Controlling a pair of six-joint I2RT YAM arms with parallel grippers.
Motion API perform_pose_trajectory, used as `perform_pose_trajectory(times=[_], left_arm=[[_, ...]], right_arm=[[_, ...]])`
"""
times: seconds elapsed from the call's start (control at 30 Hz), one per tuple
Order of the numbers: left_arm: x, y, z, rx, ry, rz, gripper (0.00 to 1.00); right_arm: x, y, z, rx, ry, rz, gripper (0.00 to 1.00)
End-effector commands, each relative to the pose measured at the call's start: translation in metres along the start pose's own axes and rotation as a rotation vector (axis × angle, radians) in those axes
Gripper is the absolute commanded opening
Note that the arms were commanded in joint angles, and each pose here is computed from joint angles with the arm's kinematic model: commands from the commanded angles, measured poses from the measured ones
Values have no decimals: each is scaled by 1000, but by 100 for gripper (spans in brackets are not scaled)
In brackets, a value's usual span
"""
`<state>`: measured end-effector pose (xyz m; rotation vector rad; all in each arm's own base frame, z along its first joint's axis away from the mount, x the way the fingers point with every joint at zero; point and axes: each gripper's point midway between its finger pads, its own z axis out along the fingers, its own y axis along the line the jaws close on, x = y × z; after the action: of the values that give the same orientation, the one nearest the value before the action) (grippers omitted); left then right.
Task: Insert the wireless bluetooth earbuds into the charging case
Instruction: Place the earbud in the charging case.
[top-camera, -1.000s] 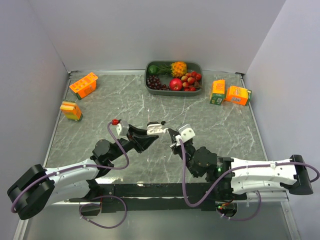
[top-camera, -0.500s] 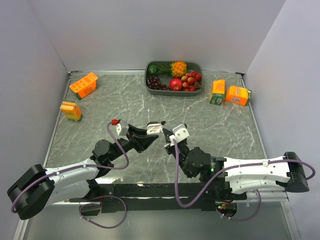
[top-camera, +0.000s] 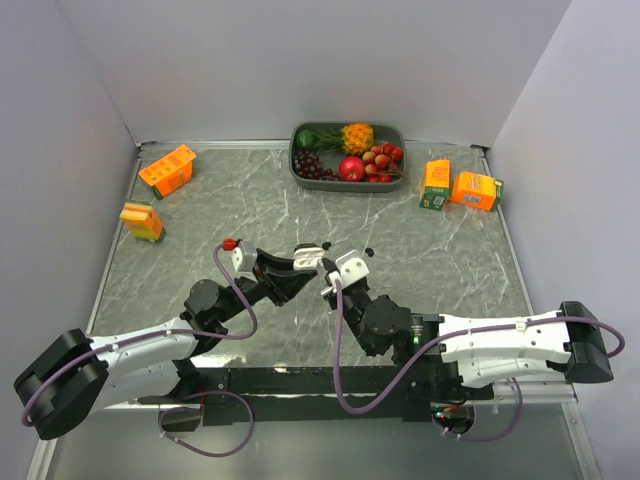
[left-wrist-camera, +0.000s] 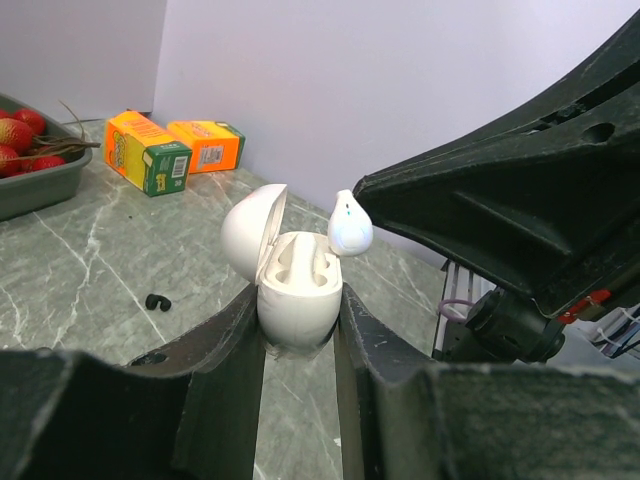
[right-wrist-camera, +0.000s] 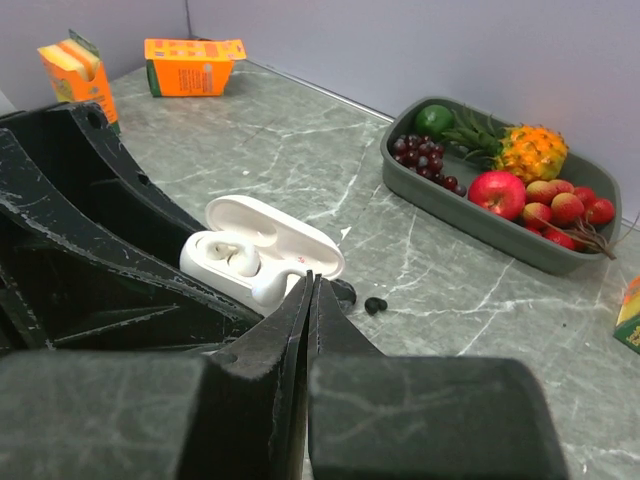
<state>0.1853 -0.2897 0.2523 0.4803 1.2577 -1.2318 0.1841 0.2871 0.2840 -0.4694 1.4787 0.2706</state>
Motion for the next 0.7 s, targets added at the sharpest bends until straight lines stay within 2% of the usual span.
perform_pose_trajectory(times=[0.0,0.67], left_arm=[[-25,-13,4,44,-84,14,1],[-26,-16,5,45,-85,9,1]], right_arm=[[-24,-5,2,33,-44,47,0],[-17,-4,5,38,-34,8,0]])
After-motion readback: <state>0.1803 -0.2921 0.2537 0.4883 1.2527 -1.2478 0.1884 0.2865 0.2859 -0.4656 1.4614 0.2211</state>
